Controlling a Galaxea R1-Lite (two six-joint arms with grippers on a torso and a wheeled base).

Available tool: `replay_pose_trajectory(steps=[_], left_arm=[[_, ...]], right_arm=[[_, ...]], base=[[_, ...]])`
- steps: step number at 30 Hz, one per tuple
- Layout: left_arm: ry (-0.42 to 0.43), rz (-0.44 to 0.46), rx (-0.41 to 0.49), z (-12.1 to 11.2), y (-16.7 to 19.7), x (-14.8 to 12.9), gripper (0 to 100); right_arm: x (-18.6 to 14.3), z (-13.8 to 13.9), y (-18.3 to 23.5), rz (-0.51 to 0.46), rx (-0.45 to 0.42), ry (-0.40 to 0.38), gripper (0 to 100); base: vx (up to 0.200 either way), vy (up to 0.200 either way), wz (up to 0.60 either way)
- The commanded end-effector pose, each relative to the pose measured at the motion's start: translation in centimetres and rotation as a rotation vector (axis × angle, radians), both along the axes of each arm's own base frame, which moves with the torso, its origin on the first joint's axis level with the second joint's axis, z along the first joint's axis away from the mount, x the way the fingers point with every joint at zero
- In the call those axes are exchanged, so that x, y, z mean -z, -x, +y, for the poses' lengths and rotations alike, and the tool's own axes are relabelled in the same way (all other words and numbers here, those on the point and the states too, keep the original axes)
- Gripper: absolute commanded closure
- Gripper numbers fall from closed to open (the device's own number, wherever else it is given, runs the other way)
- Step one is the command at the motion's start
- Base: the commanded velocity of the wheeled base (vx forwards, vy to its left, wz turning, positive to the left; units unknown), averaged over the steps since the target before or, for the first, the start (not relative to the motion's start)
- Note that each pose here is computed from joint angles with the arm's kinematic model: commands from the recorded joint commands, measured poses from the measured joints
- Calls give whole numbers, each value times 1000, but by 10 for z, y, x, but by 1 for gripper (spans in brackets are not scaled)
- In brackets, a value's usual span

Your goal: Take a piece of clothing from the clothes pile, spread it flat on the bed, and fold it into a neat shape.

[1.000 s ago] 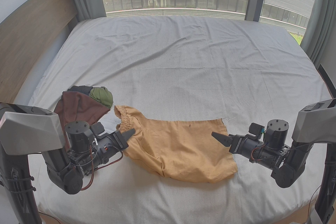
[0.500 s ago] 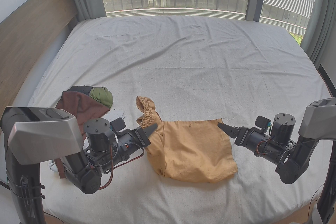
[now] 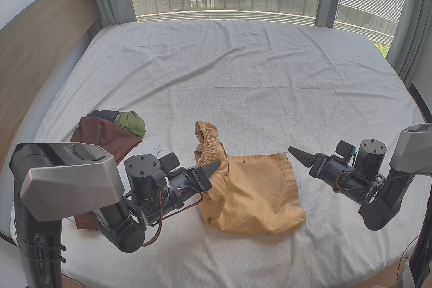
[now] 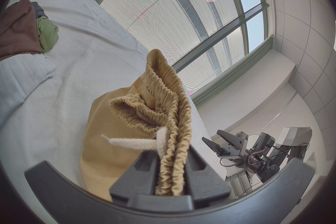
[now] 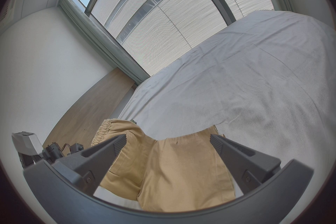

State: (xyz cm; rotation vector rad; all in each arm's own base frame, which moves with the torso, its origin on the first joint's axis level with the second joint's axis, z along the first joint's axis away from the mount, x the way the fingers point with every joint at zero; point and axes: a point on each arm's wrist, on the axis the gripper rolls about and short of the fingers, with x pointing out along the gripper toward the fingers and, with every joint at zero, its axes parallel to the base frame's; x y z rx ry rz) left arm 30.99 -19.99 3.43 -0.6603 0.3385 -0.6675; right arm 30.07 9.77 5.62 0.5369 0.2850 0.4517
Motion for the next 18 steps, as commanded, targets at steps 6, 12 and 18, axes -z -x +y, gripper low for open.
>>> replay_pose_trajectory(steps=[6, 12, 18], left_arm=[[17, -26, 17, -12, -7, 1, 100], [16, -23, 56, -27, -4, 8, 100], [34, -46, 74, -35, -5, 4, 100]], right_arm=[[-10, -13, -11, -49, 55, -14, 0], [-13, -26, -18, -67, 102, -18, 0], [-14, -30, -20, -72, 116, -19, 0]], base=[[0, 0, 0], [0, 0, 0], [0, 0, 0]])
